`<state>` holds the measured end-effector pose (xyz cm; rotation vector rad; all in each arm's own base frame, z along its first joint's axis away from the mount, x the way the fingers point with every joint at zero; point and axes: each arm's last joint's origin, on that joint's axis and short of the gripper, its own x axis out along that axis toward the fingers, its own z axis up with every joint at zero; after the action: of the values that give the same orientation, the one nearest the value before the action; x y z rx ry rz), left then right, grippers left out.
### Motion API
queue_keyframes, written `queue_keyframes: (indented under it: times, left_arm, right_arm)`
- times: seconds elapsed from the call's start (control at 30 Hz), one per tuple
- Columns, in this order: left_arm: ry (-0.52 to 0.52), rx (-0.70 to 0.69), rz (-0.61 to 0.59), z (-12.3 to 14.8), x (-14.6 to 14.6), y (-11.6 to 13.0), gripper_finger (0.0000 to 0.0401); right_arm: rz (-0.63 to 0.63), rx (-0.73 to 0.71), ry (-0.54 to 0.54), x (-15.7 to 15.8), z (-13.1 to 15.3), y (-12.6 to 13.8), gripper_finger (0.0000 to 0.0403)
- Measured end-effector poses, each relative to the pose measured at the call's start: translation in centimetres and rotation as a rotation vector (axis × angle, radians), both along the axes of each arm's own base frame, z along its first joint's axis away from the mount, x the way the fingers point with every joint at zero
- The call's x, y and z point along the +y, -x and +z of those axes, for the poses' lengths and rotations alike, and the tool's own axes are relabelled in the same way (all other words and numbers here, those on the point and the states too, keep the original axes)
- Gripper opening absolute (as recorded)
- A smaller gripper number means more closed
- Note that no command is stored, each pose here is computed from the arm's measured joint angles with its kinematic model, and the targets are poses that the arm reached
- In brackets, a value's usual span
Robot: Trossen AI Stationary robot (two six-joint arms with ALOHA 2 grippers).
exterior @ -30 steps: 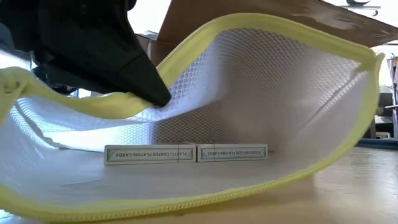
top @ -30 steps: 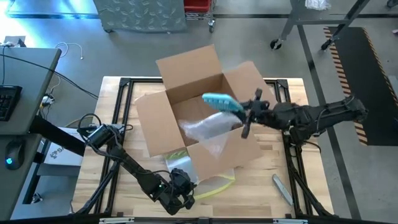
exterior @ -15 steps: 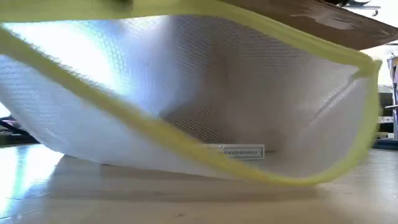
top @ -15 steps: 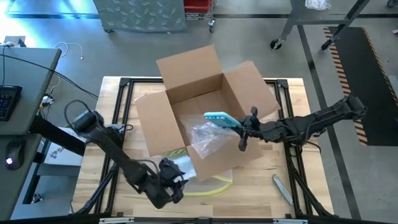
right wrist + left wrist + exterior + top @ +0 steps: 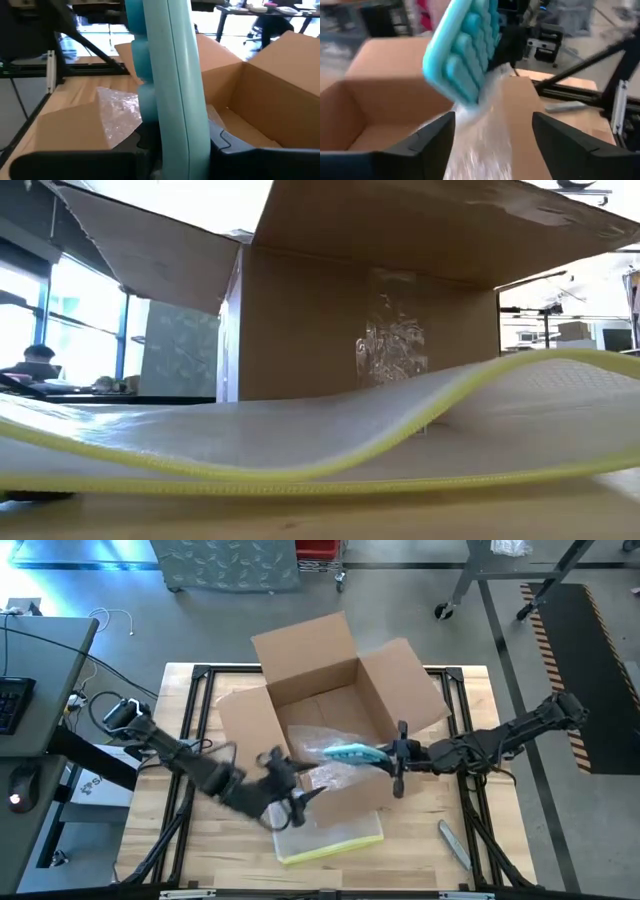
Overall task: Unpack boxes
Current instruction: Put the blue calculator into the transparent zipper bag
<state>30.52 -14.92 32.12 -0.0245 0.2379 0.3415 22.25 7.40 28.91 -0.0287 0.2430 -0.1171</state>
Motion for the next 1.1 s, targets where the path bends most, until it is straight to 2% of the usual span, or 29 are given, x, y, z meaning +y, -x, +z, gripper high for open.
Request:
queue_keyframes:
  times: [0.07, 0.17, 0.27, 0.33, 0.5, 0.6, 0.73, 0.83, 0.93, 1.1]
  left_arm:
    - [-0.003, -0.007, -0.040, 0.3, 1.7, -1.2, 0.0263]
    - [-0.008, -0.024, 0.012, 0.5, 3.4, -1.9, 0.0266]
    - [-0.060, -0.019, 0.075, 0.5, 4.3, -2.1, 0.0266]
    - [-0.082, -0.022, 0.072, 0.5, 4.6, -2.5, 0.0266]
    - [-0.118, -0.028, -0.109, -0.1, 4.7, -4.0, 0.0266]
    - [-0.130, -0.037, -0.126, -0.8, 4.6, -4.8, 0.0258]
    - [-0.139, -0.013, -0.120, -1.7, 4.4, -5.3, 0.0207]
    - [-0.140, -0.011, -0.115, -1.8, 4.3, -5.3, 0.0138]
    - [-0.144, -0.001, -0.131, -1.8, 4.2, -5.2, 0.0067]
    - [-0.138, 0.010, -0.078, -1.9, 4.2, -5.0, 0.0067]
  right_arm:
    - [0.003, 0.000, -0.001, 0.1, 0.0, 0.1, 0.0058]
    - [-0.019, -0.008, 0.000, 0.1, 0.1, 0.1, 0.0058]
    - [-0.001, 0.013, 0.004, 0.2, -0.1, 0.1, 0.0058]
    - [0.003, 0.012, 0.019, 0.1, -0.1, 0.1, 0.0058]
    - [0.030, 0.026, 0.023, 0.3, -0.3, 0.0, 0.0058]
    - [0.028, 0.029, 0.025, 0.3, -0.4, -0.1, 0.0058]
    - [0.018, 0.044, 0.026, 0.3, -0.6, -0.2, 0.0060]
    - [0.025, 0.054, 0.032, 0.3, -0.7, -0.1, 0.0073]
    - [0.035, 0.074, 0.082, 0.3, -0.8, -0.1, 0.0094]
    - [-0.023, 0.113, 0.190, -0.2, -0.1, 0.5, 0.0166]
